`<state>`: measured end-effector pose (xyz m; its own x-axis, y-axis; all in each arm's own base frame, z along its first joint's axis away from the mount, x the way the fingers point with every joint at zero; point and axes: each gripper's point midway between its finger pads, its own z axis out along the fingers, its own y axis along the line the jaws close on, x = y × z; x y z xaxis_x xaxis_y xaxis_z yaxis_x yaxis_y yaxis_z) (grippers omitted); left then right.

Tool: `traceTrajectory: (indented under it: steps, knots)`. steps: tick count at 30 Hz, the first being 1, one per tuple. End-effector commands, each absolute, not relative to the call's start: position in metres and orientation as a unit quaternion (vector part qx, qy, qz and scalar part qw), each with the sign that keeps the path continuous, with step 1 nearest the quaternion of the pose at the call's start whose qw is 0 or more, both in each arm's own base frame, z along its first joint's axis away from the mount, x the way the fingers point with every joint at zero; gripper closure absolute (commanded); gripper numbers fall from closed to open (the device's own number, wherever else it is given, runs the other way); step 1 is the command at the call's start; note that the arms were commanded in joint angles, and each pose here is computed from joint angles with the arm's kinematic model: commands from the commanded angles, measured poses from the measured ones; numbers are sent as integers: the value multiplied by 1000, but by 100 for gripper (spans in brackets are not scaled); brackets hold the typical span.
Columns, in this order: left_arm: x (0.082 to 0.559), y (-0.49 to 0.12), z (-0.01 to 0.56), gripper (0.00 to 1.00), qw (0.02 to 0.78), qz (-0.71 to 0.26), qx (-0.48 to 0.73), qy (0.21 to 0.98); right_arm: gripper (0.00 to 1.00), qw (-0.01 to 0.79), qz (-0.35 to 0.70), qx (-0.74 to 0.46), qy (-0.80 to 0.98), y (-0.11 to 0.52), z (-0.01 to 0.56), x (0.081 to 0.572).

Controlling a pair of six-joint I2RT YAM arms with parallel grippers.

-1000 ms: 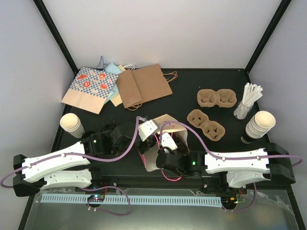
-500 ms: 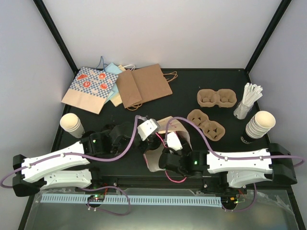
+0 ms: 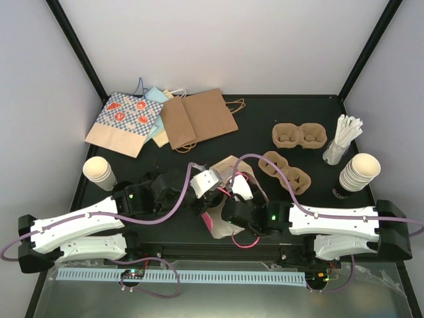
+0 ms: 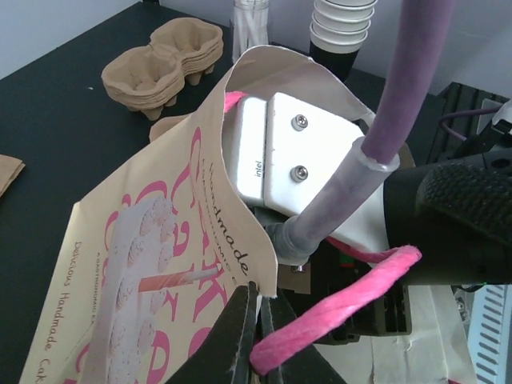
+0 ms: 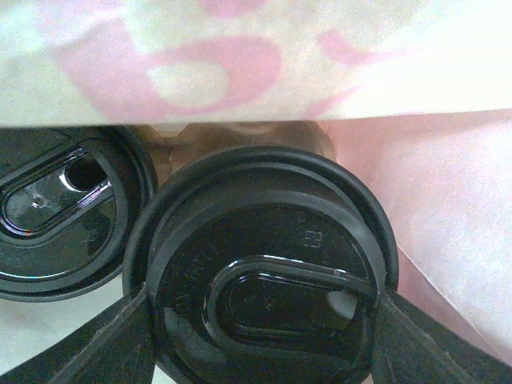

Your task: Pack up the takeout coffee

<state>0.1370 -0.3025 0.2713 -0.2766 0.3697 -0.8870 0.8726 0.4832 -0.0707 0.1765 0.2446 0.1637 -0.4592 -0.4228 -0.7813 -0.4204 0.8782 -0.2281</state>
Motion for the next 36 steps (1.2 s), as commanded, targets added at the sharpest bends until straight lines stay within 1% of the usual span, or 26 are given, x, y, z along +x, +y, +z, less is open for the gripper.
traceTrajectory:
  steps: [1, 2, 3, 7, 11, 12, 13, 14, 16, 19, 22, 24, 29, 32, 35, 36]
  knots:
    - [115, -317, 299, 98, 435, -378, 421, 701, 50, 456, 2, -245, 855, 250, 160, 181]
    - [115, -317, 298, 95, 433, -377, 421, 702, 50, 457, 4, -244, 855, 250, 159, 181]
    - [115, -317, 299, 88, 432, -378, 419, 704, 50, 458, 6, -240, 856, 249, 159, 181]
    - [111, -313, 312, 52, 430, -396, 406, 702, 50, 457, 11, -239, 857, 246, 154, 179]
    - [107, -301, 342, 21, 447, -422, 382, 690, 50, 460, 11, -243, 854, 244, 155, 179]
    - [107, -295, 352, 12, 454, -427, 371, 689, 50, 461, 10, -244, 853, 244, 156, 179]
    - [113, -288, 358, 5, 464, -421, 349, 697, 50, 463, 10, -243, 853, 244, 157, 180]
    - [117, -281, 364, 2, 466, -421, 326, 706, 50, 463, 10, -243, 852, 244, 157, 180]
    - [133, -263, 375, 1, 482, -406, 275, 726, 50, 465, 12, -243, 851, 244, 157, 180]
    - [159, -230, 382, 1, 482, -380, 184, 767, 50, 470, 16, -242, 849, 244, 157, 180]
    - [183, -207, 378, 1, 474, -352, 139, 795, 50, 476, 22, -242, 845, 244, 159, 180]
    - [203, -199, 359, 1, 452, -327, 119, 821, 50, 481, 29, -243, 842, 244, 161, 180]
    - [253, -204, 283, 1, 351, -293, 104, 883, 50, 491, 45, -255, 832, 246, 164, 179]
    - [284, -200, 245, 1, 321, -267, 94, 904, 50, 498, 42, -262, 826, 245, 167, 179]
    - [303, -201, 221, 1, 291, -273, 90, 912, 50, 506, 37, -268, 819, 245, 171, 181]
    - [310, -202, 208, 3, 270, -271, 88, 919, 50, 508, 34, -268, 818, 244, 172, 181]
